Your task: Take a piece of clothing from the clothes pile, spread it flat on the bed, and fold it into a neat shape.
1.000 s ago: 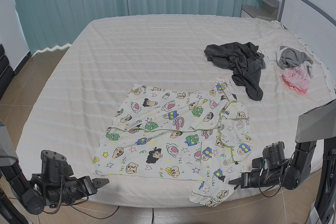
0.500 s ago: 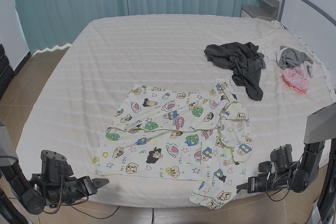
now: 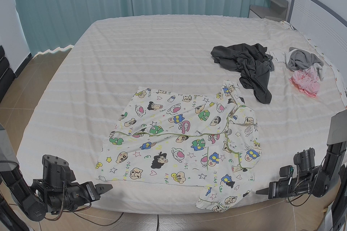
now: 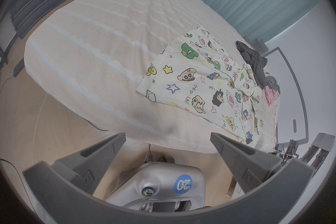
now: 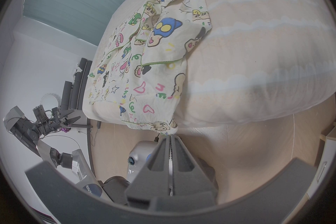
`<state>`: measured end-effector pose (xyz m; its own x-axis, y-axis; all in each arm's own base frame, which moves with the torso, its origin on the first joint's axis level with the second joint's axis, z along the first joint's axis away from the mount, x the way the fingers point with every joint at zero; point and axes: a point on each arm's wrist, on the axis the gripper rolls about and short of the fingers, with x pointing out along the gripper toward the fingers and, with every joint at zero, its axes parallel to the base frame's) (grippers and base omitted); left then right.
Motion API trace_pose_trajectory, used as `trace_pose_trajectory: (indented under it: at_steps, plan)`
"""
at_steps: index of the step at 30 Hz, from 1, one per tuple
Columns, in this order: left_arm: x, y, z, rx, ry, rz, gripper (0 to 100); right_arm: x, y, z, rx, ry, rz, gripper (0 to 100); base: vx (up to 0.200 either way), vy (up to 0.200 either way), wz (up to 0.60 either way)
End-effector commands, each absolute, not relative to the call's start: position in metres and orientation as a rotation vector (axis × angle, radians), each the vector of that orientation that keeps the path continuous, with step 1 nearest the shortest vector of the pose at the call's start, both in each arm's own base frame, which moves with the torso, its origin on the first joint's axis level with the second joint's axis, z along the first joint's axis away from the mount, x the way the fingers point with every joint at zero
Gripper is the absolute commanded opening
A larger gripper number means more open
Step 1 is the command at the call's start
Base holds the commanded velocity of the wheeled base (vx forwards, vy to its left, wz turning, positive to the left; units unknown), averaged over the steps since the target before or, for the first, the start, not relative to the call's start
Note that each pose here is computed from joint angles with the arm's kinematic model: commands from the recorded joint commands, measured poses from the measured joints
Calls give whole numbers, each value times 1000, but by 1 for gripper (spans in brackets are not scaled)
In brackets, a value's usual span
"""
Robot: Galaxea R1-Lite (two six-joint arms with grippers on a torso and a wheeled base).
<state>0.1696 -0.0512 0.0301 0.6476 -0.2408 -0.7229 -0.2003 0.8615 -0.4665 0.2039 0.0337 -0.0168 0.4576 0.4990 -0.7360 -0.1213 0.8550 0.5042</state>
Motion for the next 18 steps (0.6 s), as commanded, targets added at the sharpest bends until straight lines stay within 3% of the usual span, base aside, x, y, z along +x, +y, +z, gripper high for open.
trace_pose_trajectory:
  at_steps: [1,3,4,14,18]
  plan:
    - [166,-50,28,-548,892,-20,100,201,33,-20,426,1053,409,0,0,0,0]
    - [166,-50,28,-548,893,-19,100,199,40,-24,412,1082,446,0,0,0,0]
    - [166,-50,28,-548,893,-19,100,199,40,-24,412,1082,446,100,0,0,0]
    - [167,-50,28,-547,896,-18,100,210,71,-42,318,1104,553,100,0,0,0]
    - [167,-50,26,-545,901,-14,100,221,85,-48,248,1079,529,100,0,0,0]
